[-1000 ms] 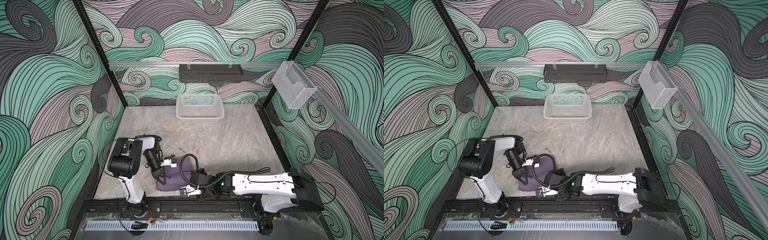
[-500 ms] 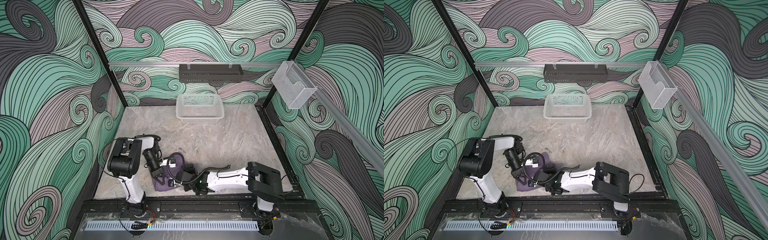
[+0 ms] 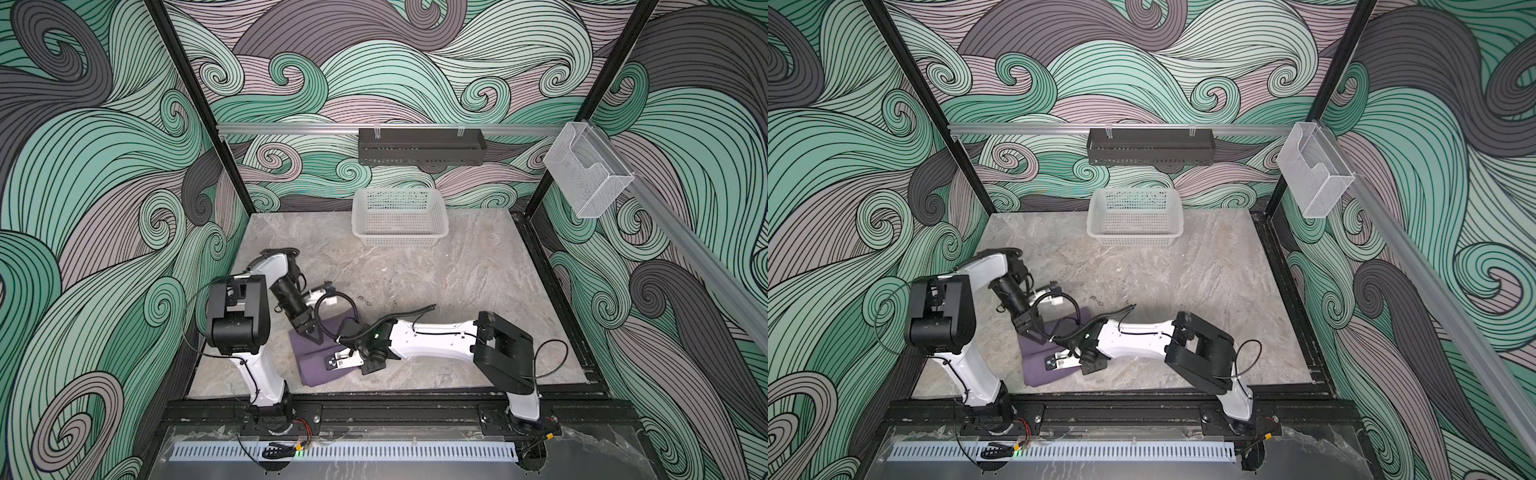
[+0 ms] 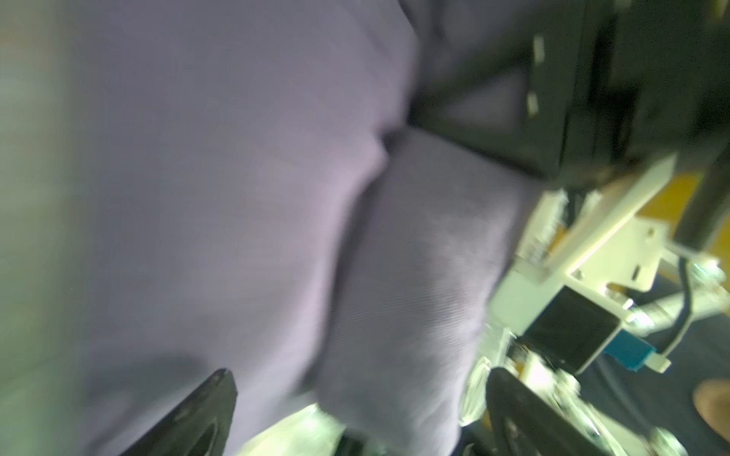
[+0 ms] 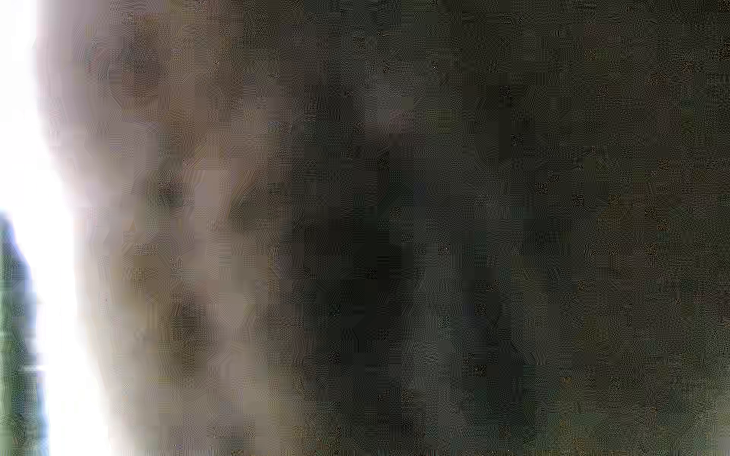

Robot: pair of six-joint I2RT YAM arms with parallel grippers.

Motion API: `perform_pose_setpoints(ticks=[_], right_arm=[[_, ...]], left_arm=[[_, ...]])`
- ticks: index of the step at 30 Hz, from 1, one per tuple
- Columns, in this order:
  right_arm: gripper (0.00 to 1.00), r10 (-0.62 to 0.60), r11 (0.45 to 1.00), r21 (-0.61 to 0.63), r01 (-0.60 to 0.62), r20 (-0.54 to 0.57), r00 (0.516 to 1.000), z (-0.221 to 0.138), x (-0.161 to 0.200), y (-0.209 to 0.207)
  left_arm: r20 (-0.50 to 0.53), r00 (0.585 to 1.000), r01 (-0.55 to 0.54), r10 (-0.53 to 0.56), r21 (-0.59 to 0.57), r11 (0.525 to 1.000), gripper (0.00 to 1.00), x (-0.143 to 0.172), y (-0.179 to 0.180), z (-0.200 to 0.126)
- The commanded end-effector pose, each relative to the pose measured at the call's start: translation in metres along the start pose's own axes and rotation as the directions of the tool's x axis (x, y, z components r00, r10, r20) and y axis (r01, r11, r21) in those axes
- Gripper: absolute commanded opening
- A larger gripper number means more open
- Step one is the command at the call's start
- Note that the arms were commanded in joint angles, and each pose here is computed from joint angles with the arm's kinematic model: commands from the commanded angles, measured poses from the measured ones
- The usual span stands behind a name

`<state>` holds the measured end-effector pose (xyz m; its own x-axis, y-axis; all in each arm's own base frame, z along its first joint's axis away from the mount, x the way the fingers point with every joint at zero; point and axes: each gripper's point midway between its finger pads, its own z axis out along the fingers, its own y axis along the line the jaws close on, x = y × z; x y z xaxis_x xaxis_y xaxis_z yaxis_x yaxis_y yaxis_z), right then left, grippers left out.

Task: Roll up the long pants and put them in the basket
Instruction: Roll the long pant at the center of the board.

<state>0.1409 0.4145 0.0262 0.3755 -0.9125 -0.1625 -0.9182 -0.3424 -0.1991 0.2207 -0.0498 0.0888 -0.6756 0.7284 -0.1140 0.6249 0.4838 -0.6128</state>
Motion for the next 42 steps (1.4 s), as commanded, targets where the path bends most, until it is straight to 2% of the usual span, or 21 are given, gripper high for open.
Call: perform_pose_setpoints(ticks=[1,4,7,11,14,18,22,26,30,34,42], right_arm=[[0.0,0.037,0.844,-0.524,-0.118,-0.163,0.986,0.022,0.041,0.111],[0.0,0.144,0.752,-0.627,-0.204,-0.146,0.979,0.019,0.031,0.114],[0.0,0.219,0.617,-0.737,-0.275,-0.175,0.96,0.011,0.02,0.116],[0.0,0.223,0.458,-0.818,-0.348,-0.273,0.936,0.008,0.008,0.119],[0.0,0.211,0.369,-0.838,-0.403,-0.346,0.914,0.016,0.002,0.12],[0.02,0.245,0.251,-0.869,-0.426,-0.369,0.897,0.02,-0.007,0.114],[0.03,0.39,0.129,-0.909,-0.395,-0.32,0.864,0.01,-0.008,0.088],[0.01,0.505,0.043,-0.886,-0.462,-0.38,0.775,0.019,0.016,0.053],[0.0,0.522,0.054,-0.829,-0.556,-0.451,0.723,0.029,0.044,0.032],[0.0,0.513,0.129,-0.731,-0.67,-0.529,0.676,0.043,0.08,0.02],[0.02,0.451,0.229,-0.642,-0.732,-0.596,0.664,0.033,0.134,0.019]], left_arm=[[0.031,0.998,0.05,-0.049,-0.02,0.999,0.98,0.013,0.016,-0.034],[0.037,0.995,0.098,-0.097,-0.044,0.994,0.99,0.03,0.031,-0.045],[0.031,0.992,0.121,-0.119,-0.078,0.99,0.99,0.047,0.039,-0.043],[0.033,0.99,0.141,-0.139,-0.07,0.987,0.99,0.058,0.042,-0.037],[0.036,0.987,0.158,-0.156,-0.062,0.986,0.99,0.061,0.044,-0.034],[0.043,0.986,0.166,-0.164,-0.056,0.985,0.99,0.064,0.045,-0.033],[0.078,0.991,0.117,-0.112,-0.064,0.991,0.99,0.064,0.031,-0.036],[0.145,0.989,0.008,0.006,-0.099,0.995,0.99,0.058,0.001,-0.037],[0.205,0.978,-0.035,0.048,-0.066,0.997,0.99,0.051,-0.016,-0.029],[0.216,0.975,-0.037,0.041,-0.026,0.999,0.99,0.049,-0.018,-0.021],[0.263,0.961,-0.085,0.086,-0.013,0.996,0.99,0.036,-0.019,-0.022]])
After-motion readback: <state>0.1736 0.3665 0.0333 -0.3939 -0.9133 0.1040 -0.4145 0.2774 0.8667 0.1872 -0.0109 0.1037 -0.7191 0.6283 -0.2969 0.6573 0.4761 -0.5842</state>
